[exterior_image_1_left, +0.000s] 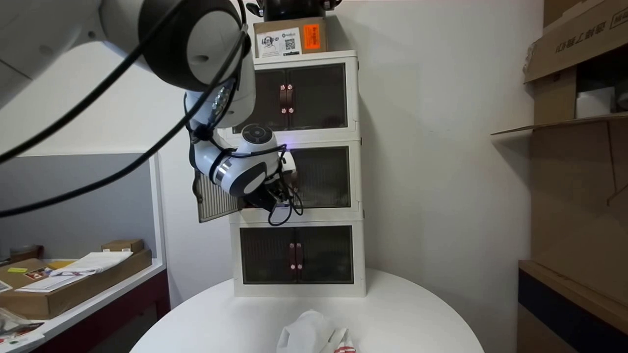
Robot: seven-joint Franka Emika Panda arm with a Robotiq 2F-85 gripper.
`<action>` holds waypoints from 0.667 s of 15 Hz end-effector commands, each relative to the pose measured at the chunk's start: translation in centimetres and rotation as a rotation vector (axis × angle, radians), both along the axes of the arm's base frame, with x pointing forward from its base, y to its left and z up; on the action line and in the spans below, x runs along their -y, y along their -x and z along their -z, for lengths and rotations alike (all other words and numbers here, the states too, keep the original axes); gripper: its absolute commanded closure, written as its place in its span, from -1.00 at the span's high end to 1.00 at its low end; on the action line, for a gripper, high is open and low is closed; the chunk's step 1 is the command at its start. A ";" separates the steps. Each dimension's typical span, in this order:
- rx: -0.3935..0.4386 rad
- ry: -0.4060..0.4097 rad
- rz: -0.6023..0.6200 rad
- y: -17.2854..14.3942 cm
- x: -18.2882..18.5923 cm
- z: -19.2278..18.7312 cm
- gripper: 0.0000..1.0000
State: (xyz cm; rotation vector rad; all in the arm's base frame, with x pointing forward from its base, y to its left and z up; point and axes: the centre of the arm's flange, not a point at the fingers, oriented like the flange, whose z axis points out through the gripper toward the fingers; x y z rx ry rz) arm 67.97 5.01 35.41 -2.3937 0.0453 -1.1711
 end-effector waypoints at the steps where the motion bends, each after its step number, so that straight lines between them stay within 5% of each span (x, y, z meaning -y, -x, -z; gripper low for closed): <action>1: 0.000 0.000 0.000 0.0 0.0 0.0 1.00; 10: -0.005 0.054 0.033 -0.3 -0.1 0.7 1.00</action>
